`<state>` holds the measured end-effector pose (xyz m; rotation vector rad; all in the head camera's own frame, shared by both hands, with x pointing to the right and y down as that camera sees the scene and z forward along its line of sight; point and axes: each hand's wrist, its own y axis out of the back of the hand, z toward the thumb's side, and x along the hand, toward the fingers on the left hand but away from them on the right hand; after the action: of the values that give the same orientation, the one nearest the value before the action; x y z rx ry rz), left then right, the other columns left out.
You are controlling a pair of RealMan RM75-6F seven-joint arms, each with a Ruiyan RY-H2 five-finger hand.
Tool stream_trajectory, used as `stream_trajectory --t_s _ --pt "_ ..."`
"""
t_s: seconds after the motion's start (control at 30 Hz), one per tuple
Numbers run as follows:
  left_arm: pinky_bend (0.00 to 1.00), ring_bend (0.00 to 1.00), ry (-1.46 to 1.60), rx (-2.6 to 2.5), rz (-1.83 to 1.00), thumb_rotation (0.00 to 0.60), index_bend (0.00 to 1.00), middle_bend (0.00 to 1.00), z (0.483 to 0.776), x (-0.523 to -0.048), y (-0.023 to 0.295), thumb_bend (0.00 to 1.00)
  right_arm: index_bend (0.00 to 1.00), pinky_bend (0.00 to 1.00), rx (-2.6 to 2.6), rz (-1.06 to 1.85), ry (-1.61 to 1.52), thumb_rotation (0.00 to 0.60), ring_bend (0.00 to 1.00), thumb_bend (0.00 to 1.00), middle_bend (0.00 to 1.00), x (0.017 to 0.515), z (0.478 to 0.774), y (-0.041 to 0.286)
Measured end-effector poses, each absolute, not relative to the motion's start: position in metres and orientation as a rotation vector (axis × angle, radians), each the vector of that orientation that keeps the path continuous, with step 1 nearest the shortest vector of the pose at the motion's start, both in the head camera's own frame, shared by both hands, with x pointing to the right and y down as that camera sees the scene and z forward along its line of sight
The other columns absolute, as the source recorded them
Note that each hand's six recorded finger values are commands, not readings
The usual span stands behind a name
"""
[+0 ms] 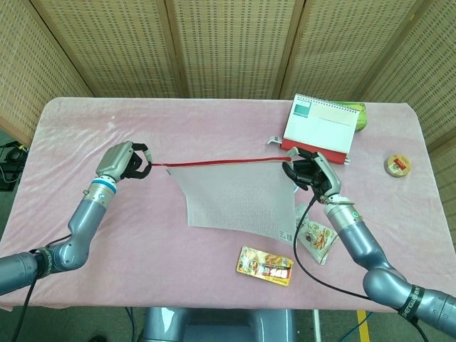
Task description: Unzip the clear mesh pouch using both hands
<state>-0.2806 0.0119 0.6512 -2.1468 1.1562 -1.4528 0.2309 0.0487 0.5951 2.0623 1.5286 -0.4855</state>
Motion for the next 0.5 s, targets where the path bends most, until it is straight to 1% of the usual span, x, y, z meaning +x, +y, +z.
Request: stream_trajectory --t_s 0.27,0.33,0.37,0.4,0.43,0.47,0.5 --pt "1.0 0.87 1.165 -2.145 -1.463 0.6 0.89 0.97 0.654 -0.29 0.012 0.57 0.79 1.0 2.054 -0.495 1.516 0.6 0.95 0.91 0.97 0.229 0.603 0.053" --pt "1.0 0.87 1.166 -2.151 -1.462 0.6 0.87 0.97 0.655 -0.29 0.013 0.57 0.78 1.0 2.058 -0.503 1.512 0.6 0.95 0.89 0.97 0.228 0.604 0.053" --pt "1.0 0.87 1.165 -2.155 -1.461 0.6 0.81 0.97 0.655 -0.289 0.013 0.52 0.73 1.0 2.063 -0.511 1.508 0.6 0.95 0.79 0.97 0.228 0.605 0.054" --pt "1.0 0.87 1.163 -2.163 -1.459 0.6 0.68 0.97 0.655 -0.289 0.013 0.4 0.6 1.0 2.071 -0.52 1.502 0.6 0.95 0.59 0.96 0.228 0.606 0.054" --pt "1.0 0.87 1.162 -2.168 -1.456 0.6 0.55 0.97 0.655 -0.288 0.013 0.29 0.48 1.0 2.081 -0.531 1.495 0.6 0.95 0.41 0.96 0.227 0.606 0.055" --pt "1.0 0.87 1.161 -2.173 -1.454 0.6 0.33 0.97 0.655 -0.288 0.013 0.13 0.28 1.0 2.095 -0.554 1.483 0.6 0.95 0.18 0.96 0.227 0.608 0.056" --pt "1.0 0.87 1.156 -2.176 -1.452 0.6 0.15 0.97 0.654 -0.288 0.013 0.02 0.13 1.0 2.108 -0.575 1.475 0.6 0.95 0.04 0.95 0.227 0.609 0.057"
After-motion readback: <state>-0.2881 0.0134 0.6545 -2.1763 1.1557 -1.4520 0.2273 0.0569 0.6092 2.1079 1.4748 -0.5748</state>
